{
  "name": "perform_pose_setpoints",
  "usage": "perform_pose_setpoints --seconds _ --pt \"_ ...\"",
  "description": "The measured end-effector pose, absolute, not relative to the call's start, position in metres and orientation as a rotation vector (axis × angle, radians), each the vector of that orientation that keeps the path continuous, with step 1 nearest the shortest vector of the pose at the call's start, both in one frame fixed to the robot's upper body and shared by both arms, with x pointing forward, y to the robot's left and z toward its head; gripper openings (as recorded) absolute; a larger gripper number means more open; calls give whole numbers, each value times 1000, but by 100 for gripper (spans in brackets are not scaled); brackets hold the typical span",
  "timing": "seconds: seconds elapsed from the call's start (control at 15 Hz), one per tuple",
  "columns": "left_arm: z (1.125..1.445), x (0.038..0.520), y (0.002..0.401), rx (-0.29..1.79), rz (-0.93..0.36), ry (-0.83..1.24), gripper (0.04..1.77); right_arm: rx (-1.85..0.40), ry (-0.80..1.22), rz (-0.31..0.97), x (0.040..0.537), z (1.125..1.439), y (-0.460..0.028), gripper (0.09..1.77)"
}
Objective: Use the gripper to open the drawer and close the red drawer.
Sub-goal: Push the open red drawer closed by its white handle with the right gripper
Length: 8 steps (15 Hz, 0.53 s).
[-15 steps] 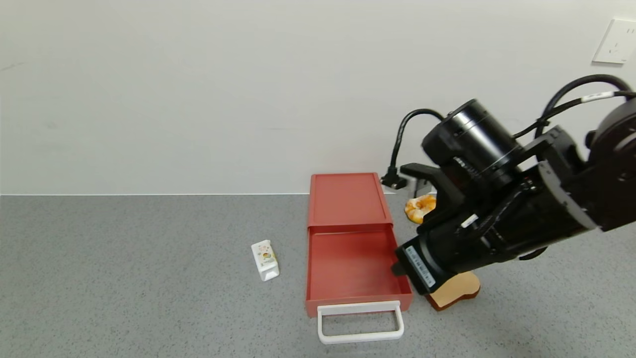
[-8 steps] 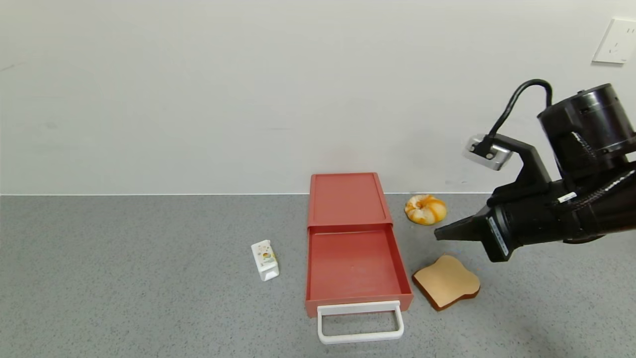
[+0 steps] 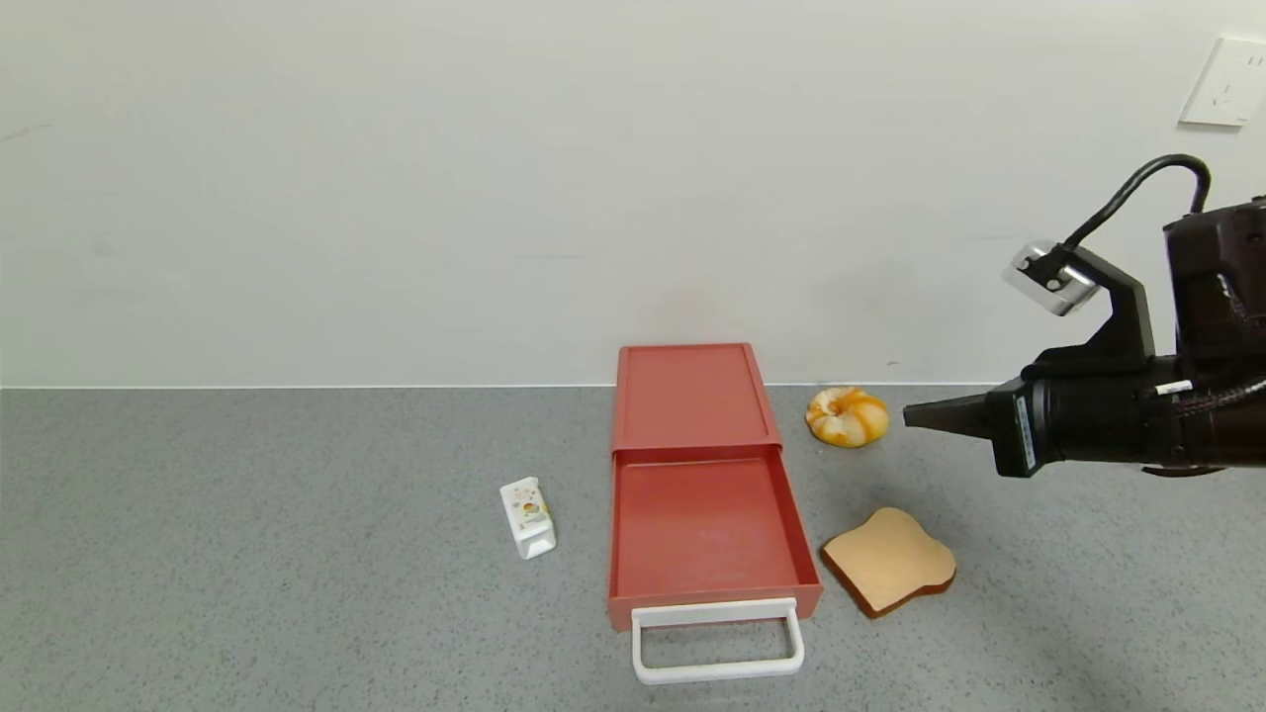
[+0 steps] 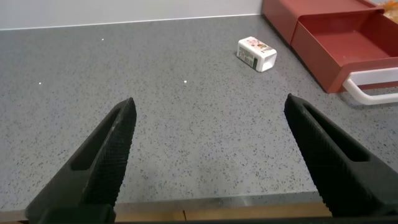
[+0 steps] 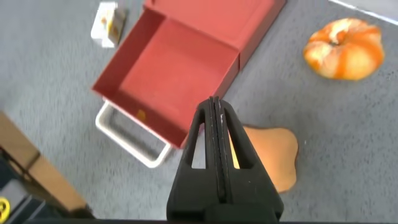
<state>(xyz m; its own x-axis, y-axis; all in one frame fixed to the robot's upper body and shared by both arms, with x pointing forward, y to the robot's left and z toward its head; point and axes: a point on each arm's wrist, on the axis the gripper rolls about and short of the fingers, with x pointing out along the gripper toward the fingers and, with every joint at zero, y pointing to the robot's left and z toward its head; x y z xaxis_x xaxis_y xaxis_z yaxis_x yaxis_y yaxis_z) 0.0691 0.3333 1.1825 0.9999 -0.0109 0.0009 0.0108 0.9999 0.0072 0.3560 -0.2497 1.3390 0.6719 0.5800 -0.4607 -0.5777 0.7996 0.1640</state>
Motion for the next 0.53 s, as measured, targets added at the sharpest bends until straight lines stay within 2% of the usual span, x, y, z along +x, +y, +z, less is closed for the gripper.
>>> perform_pose_setpoints --seconds 0.33,0.53 --pt "1182 69 333 8 -11 -1 172 64 550 558 365 1329 -251 11" --pt "1182 69 333 8 -10 -1 172 65 556 552 366 1327 -250 11"
